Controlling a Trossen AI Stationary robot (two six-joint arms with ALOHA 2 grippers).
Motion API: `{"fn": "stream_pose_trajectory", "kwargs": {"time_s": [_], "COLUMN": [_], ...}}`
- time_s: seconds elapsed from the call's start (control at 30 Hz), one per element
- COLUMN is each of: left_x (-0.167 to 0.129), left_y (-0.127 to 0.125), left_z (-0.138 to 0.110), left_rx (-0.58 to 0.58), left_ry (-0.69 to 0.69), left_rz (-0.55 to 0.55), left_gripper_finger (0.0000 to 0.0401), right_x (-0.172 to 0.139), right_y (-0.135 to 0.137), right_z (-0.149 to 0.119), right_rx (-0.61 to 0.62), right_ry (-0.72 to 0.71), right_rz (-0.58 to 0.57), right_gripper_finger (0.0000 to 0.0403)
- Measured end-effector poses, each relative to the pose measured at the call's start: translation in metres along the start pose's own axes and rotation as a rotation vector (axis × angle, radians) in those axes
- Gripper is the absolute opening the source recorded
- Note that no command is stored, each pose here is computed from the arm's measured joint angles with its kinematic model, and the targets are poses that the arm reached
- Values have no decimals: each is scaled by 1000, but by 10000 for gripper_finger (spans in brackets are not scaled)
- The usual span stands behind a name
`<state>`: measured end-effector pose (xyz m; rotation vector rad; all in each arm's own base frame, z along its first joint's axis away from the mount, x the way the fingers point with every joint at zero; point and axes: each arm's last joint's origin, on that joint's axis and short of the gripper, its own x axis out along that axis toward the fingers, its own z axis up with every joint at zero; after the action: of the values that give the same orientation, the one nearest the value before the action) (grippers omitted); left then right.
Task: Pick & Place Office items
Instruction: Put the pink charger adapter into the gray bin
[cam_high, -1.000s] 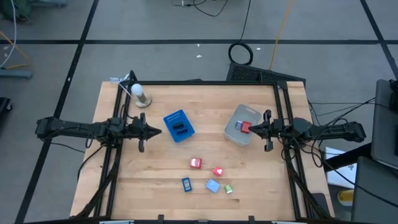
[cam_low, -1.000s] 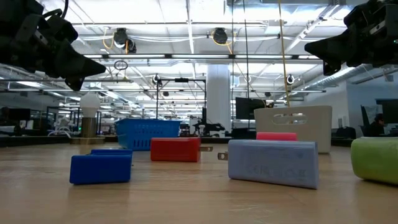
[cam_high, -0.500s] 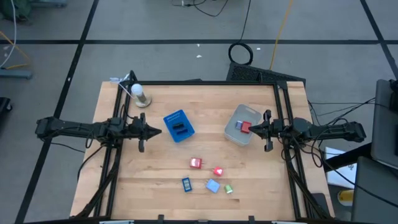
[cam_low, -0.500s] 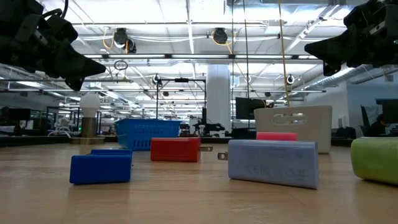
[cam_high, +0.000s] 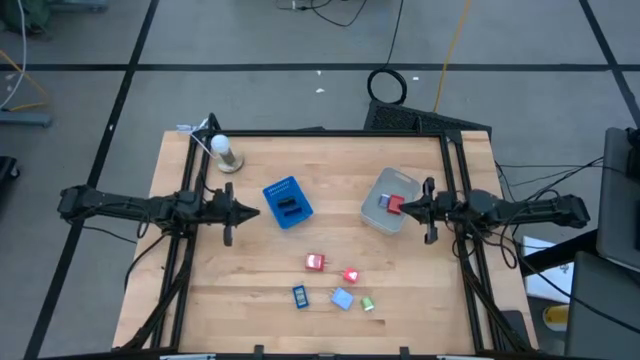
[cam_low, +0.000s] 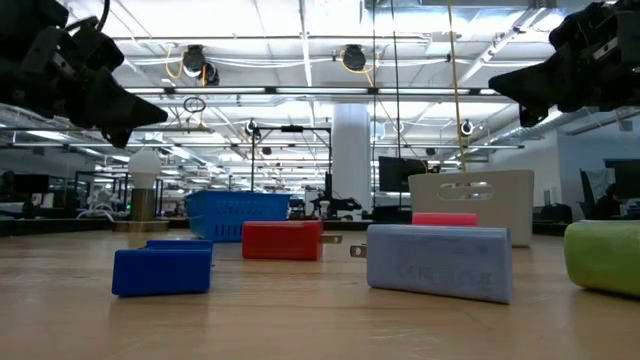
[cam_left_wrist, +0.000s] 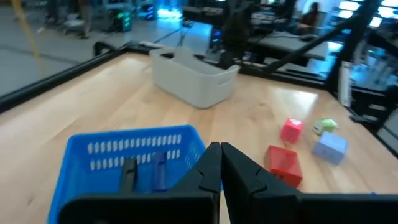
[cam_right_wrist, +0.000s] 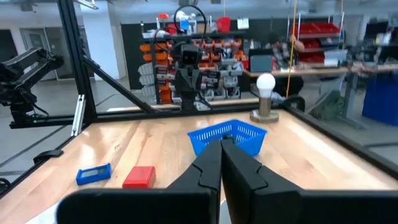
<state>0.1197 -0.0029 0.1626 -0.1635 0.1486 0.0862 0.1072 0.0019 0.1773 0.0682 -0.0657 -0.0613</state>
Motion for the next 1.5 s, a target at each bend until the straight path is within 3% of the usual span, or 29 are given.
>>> {"fn": "stream_pose_trajectory", "kwargs": {"time_s": [0.2,0.27,0.4,0.6,0.7,0.8,1.0,1.17,1.3,1.5], "left_x": [0,0,0,0,0,0,0,0,0,0], "left_y": [2,2,2,2,2,2,3,3,3,3], "left_z": [-1,-1,-1,-1,-1,-2,-6,-7,-7,-7], "left_rx": [-42,-41,-41,-49,-63,-64,-61,-67,-67,-67], "left_ry": [5,5,4,2,3,13,57,67,66,67], "left_rz": [49,49,51,52,52,53,61,64,63,63], "left_gripper_finger": [20,21,21,21,21,21,21,21,21,21], "right_x": [10,16,37,85,111,129,158,171,177,191], "right_y": [1,2,11,40,57,77,116,130,129,119], "right_z": [-5,-10,6,18,19,13,8,10,-6,-21], "right_rx": [-49,-70,-103,-206,-264,-402,-574,-584,-574,-560], "right_ry": [61,144,224,424,584,731,727,692,729,703], "right_rz": [-4,16,69,250,309,409,551,613,687,751], "right_gripper_finger": [1,1,1,11,39,87,207,283,305,303]}}
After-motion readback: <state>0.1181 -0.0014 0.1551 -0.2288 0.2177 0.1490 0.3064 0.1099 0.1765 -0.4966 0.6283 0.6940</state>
